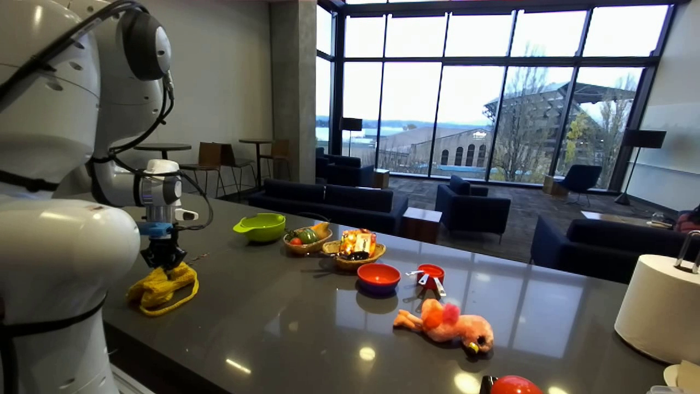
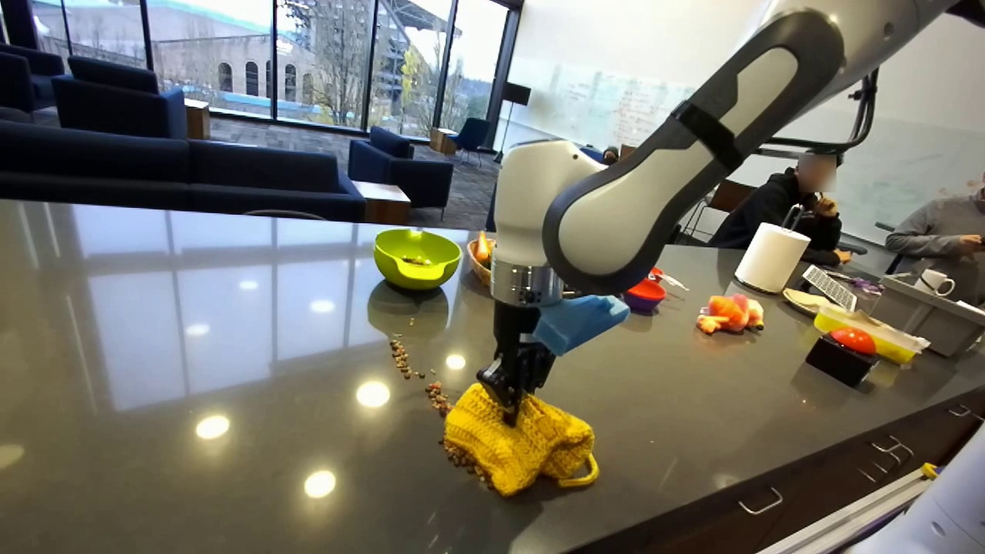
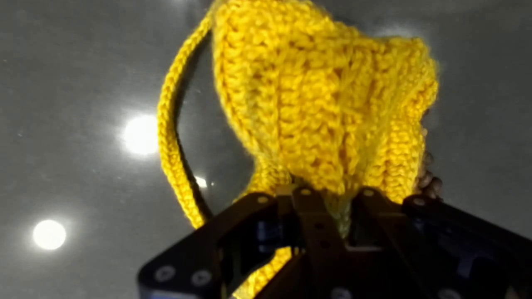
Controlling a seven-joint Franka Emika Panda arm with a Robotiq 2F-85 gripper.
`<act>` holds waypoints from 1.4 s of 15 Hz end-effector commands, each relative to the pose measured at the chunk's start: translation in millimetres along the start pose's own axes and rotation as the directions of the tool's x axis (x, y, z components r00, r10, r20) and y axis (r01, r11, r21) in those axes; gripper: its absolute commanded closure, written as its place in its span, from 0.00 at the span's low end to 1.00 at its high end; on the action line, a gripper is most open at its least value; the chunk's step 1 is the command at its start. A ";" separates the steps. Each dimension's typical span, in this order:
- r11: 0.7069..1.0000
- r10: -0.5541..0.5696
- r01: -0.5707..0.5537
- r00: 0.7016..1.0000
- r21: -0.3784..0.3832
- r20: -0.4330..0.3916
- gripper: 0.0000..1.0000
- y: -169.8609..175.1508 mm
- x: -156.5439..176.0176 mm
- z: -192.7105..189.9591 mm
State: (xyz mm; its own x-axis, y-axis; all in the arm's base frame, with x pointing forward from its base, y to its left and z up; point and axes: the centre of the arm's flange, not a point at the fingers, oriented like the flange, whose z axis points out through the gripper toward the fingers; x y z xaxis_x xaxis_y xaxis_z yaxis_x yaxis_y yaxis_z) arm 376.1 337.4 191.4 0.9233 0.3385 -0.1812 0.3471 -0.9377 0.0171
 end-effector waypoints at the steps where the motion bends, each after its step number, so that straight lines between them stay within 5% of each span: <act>1: 0.999 -0.034 0.034 0.999 0.025 0.009 0.96 -21.4 16.8 -6.4; 5: 0.999 -0.036 0.036 0.999 0.006 -0.004 0.96 -22.6 25.7 -13.3; 17: 0.996 0.089 -0.089 0.996 -0.031 0.007 0.96 67.9 30.8 -95.2; 21: 0.987 0.146 -0.146 0.989 -0.070 -0.005 0.96 110.4 28.6 -91.8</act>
State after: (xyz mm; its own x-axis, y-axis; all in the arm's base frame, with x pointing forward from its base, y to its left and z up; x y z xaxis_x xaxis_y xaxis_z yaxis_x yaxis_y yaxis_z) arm 455.6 283.2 275.6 0.9558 0.2334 -0.1790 0.2499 -0.9653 0.0754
